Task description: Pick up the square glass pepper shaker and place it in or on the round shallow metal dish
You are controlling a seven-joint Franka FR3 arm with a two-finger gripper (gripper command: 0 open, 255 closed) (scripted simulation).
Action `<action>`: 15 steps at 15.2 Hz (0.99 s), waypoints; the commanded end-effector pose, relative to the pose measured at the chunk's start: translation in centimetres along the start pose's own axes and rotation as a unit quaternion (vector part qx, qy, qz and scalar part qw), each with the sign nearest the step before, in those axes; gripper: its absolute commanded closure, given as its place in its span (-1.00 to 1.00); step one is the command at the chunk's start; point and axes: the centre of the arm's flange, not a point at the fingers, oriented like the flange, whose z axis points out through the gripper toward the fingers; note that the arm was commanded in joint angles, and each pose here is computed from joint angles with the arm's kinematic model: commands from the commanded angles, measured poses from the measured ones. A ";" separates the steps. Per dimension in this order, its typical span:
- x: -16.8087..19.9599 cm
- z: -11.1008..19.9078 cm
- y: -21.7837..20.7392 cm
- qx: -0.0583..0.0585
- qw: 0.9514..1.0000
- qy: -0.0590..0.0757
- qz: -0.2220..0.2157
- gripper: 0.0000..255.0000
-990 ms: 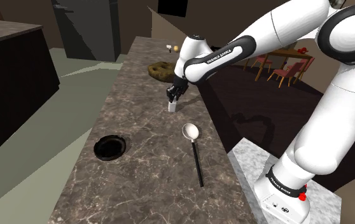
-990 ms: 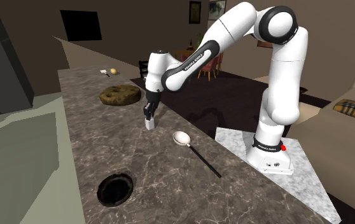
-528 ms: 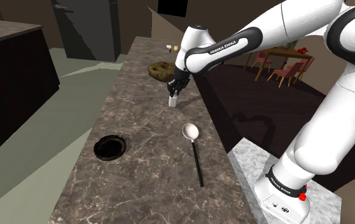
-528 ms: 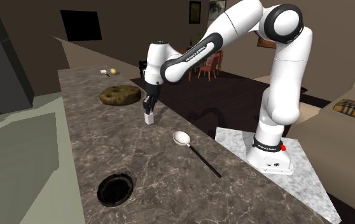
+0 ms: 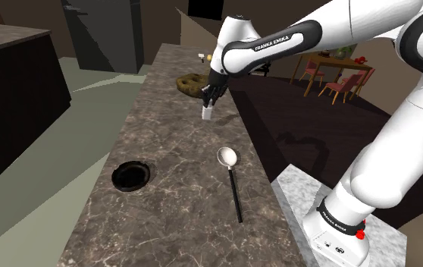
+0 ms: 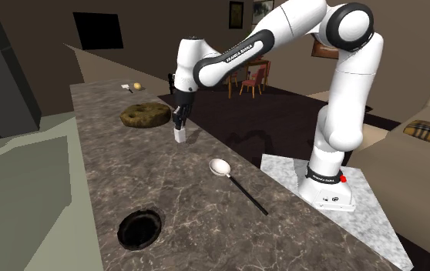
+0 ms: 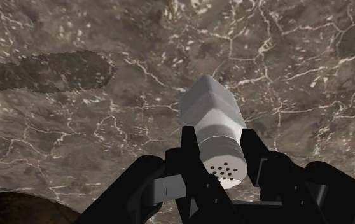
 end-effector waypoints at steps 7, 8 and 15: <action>0.9 -3.8 -0.1 0.000 1.000 0.000 0.000 1.00; 0.7 -3.9 -1.4 0.000 1.000 0.000 0.000 1.00; -0.5 -5.1 -10.5 0.000 1.000 0.000 0.000 1.00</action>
